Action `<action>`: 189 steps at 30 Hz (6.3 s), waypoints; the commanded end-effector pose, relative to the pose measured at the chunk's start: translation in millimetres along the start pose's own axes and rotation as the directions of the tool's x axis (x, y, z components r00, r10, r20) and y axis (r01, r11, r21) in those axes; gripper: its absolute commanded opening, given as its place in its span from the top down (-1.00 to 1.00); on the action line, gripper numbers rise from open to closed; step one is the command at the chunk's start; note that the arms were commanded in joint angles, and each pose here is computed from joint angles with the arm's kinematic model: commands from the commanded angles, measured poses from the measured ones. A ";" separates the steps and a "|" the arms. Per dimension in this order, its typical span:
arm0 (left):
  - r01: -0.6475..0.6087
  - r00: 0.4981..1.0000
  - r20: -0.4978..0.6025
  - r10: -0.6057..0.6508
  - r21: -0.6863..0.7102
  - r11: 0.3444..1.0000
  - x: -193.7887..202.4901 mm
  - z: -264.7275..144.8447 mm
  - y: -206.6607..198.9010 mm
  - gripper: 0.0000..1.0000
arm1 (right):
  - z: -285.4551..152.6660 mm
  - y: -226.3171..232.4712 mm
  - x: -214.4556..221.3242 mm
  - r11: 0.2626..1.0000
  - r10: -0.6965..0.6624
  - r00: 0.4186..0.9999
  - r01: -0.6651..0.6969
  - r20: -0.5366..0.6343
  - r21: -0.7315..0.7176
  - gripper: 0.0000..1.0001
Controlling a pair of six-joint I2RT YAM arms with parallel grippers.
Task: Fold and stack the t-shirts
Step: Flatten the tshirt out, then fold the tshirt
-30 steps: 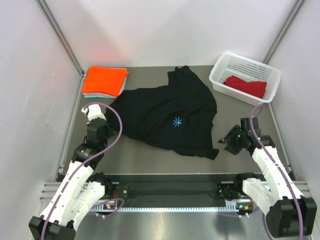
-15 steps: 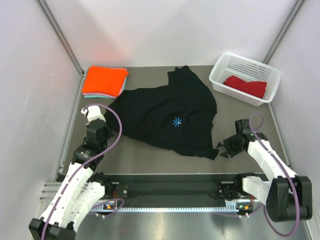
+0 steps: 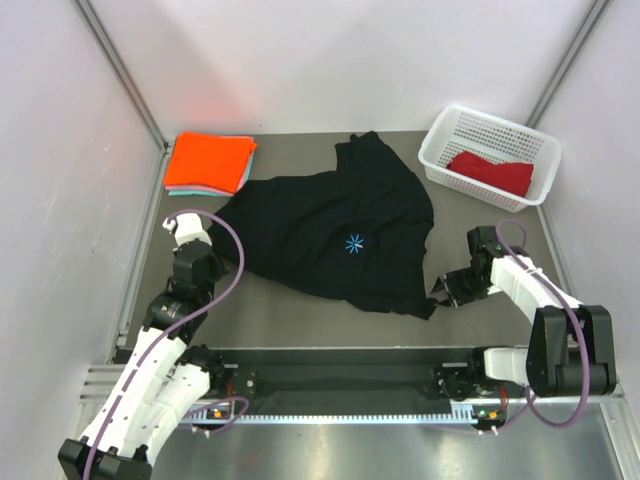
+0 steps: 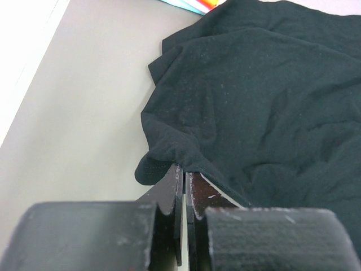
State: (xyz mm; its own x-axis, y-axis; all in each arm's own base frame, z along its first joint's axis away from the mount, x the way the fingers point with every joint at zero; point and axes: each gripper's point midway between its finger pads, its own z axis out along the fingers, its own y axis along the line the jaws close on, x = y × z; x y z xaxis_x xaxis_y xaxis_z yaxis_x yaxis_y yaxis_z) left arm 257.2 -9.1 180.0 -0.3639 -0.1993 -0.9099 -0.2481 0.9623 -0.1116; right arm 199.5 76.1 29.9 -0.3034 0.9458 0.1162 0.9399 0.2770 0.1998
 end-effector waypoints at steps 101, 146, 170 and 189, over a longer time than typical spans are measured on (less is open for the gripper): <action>-0.079 0.944 0.317 0.085 -0.033 0.996 -155.6 26.9 -1.6 1.00 | -398.3 153.8 41.5 0.098 -0.188 0.554 0.832 0.811 -0.546 1.00; -0.130 0.990 -0.083 0.112 -0.271 0.954 25.4 71.7 58.9 1.00 | -127.0 36.3 -7.7 0.559 -0.671 0.549 0.816 0.499 -0.145 1.00; -0.611 0.779 -0.318 0.541 -0.190 0.768 15.0 172.8 49.0 1.00 | -87.1 218.5 -29.7 0.318 -0.851 0.253 0.946 0.460 0.067 0.94; -0.707 0.704 -0.356 0.615 -0.264 0.656 6.8 209.5 43.1 0.72 | -67.6 257.9 -33.2 0.199 -0.886 0.129 0.973 0.445 0.113 0.92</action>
State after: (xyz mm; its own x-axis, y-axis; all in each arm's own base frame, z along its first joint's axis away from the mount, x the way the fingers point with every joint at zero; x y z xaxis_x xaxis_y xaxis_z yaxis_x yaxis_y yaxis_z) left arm 411.4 65.3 55.0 -0.7772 0.3805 -0.5011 -0.0553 0.7520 0.6568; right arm 414.3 92.7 120.9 -0.8613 -0.0110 -0.5079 -0.0427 0.9978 0.0507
